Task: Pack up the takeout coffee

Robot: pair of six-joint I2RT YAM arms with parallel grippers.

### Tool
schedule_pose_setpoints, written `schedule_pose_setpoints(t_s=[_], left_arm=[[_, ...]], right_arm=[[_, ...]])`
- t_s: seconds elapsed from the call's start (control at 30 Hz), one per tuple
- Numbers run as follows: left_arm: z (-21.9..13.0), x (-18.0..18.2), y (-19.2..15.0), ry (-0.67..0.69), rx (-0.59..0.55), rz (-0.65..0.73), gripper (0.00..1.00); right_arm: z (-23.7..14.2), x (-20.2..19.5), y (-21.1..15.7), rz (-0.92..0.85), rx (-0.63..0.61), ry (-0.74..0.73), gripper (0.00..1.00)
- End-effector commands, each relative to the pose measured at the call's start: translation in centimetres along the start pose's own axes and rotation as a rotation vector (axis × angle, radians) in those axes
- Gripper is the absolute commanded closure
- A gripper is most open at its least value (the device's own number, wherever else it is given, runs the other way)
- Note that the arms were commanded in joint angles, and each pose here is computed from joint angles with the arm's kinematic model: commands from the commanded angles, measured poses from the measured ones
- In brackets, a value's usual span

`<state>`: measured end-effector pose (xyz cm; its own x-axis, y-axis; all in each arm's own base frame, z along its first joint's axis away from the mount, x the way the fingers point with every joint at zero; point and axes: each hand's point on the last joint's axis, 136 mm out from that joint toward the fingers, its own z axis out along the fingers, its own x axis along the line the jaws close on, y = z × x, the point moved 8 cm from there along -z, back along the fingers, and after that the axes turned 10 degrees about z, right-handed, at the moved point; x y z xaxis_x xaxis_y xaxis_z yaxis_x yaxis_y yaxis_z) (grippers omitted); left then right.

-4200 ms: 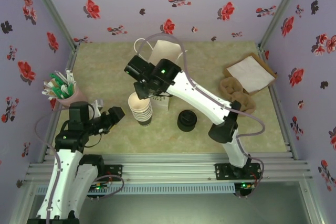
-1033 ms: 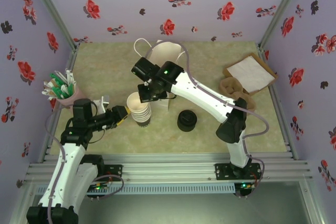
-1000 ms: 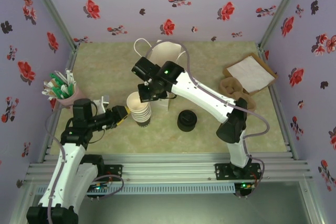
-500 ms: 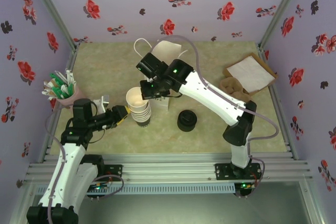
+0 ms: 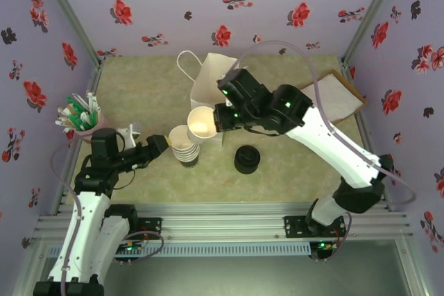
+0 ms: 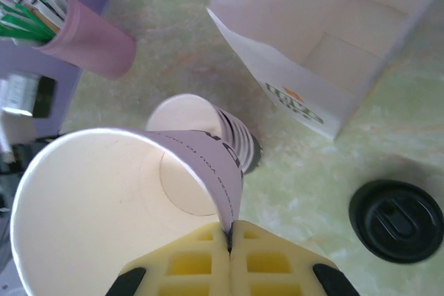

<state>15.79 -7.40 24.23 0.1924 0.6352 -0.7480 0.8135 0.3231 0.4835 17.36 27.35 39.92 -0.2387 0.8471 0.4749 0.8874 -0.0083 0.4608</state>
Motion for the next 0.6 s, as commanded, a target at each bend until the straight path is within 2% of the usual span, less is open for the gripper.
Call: schedule_pose_setpoints(t_s=[0.0, 0.27, 0.57], left_arm=[[-1.3, -0.8, 0.4, 0.064, -0.028, 0.064, 0.01], [-3.4, -2.3, 1.5, 0.141, -0.121, 0.158, 0.01], [-3.4, -2.3, 2.1, 0.141, -0.161, 0.158, 0.01]], right_arm=[[1.1, -1.5, -1.5, 0.001, 0.007, -0.039, 1.00], [6.0, -4.7, -6.2, 0.006, 0.092, -0.094, 1.00], [12.3, -6.4, -8.9, 0.005, 0.152, -0.187, 1.00]])
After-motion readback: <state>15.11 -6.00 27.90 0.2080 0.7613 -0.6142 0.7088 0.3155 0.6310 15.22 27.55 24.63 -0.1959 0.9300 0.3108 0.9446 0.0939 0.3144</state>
